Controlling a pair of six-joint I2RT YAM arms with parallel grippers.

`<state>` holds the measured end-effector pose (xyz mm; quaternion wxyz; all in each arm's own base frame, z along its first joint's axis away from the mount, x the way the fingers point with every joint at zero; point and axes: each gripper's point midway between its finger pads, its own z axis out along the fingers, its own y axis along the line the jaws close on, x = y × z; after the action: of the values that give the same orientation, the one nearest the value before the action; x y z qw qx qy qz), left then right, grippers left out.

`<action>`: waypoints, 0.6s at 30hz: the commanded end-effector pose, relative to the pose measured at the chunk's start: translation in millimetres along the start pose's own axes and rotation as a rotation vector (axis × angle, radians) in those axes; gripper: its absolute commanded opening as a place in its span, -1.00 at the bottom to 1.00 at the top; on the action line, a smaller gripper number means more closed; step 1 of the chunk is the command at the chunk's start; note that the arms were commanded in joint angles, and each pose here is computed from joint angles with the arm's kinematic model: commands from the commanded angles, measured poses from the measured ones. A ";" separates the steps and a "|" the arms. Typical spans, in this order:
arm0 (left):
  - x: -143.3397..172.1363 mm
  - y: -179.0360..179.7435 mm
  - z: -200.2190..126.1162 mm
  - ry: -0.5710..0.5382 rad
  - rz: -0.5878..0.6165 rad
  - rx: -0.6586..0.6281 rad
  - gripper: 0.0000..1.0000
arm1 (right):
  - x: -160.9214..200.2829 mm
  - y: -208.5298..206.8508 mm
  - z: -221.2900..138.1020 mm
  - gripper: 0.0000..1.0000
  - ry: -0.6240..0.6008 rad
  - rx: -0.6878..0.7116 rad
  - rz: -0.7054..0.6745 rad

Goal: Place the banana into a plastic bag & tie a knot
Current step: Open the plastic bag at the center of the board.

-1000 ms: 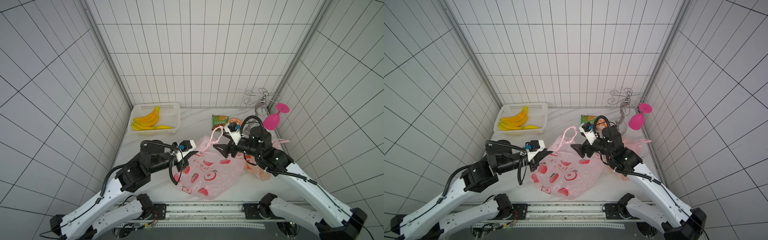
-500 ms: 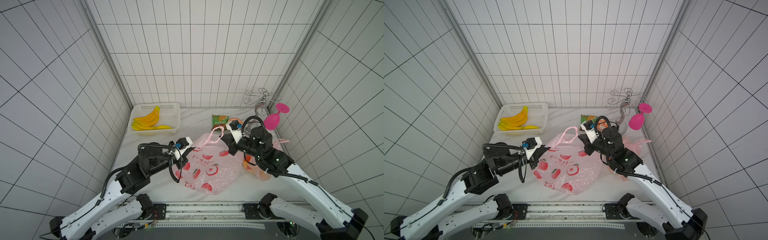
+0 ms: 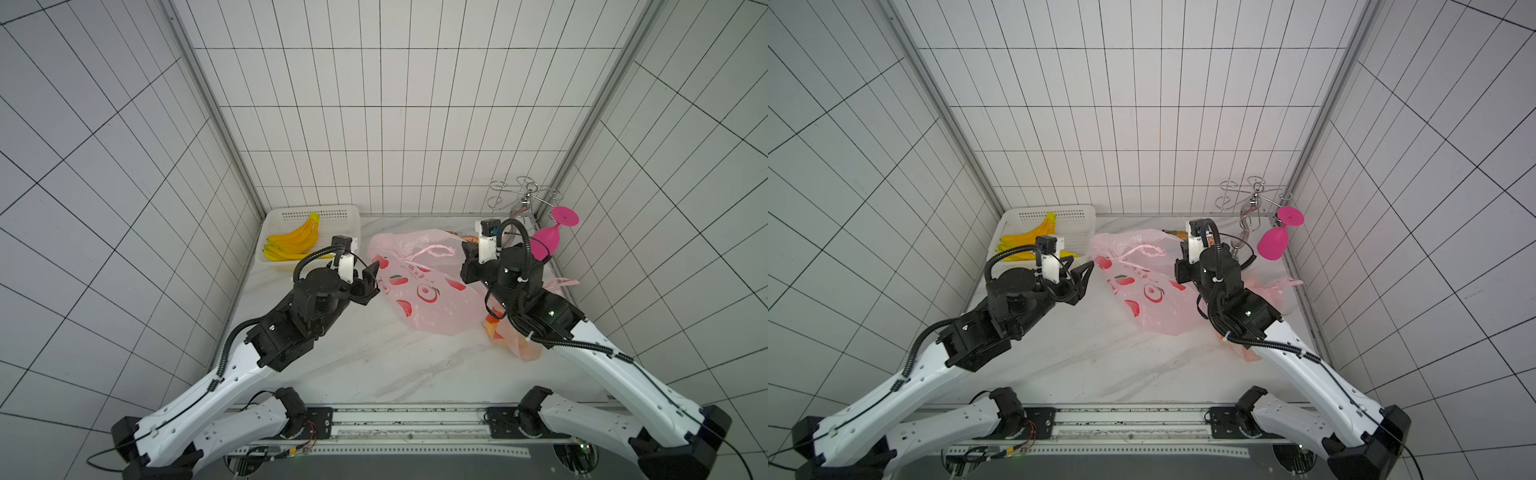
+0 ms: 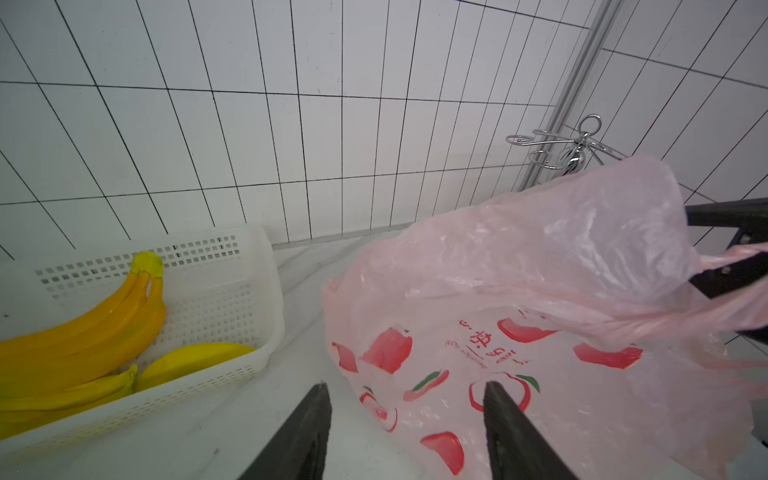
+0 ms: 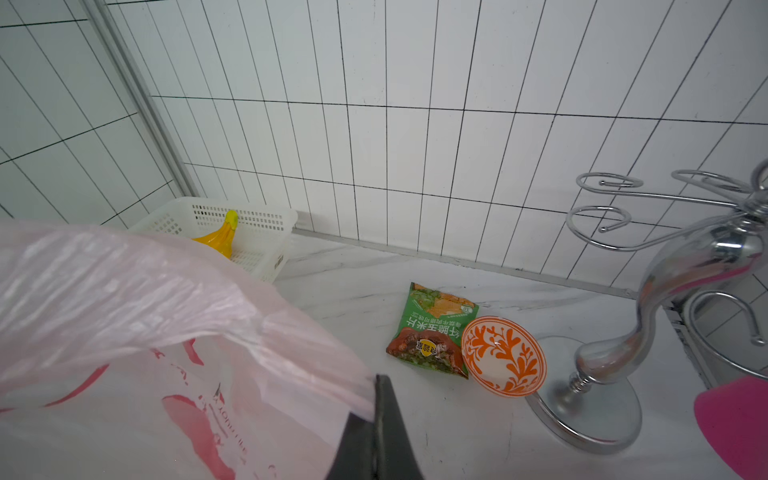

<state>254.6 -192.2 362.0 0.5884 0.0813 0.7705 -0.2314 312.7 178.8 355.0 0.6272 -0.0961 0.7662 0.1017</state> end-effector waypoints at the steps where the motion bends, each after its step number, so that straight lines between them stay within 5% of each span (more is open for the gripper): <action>1: -6.0 -23.4 -10.4 -0.024 -0.224 0.140 0.17 | -57.3 -11.4 -18.8 -1.00 -0.154 0.122 0.117; 10: 39.5 -131.5 3.1 0.145 -0.299 0.588 -0.09 | -31.8 16.9 -7.1 -1.00 -0.107 0.075 0.218; 18: 51.8 -147.9 8.1 0.081 -0.314 0.647 0.02 | -9.1 48.8 3.0 -1.00 -0.038 -0.076 0.237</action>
<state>185.0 -332.6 319.2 0.4274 0.1748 0.7300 -0.5038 310.3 214.6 339.1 0.6126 -0.0377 0.7764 0.1432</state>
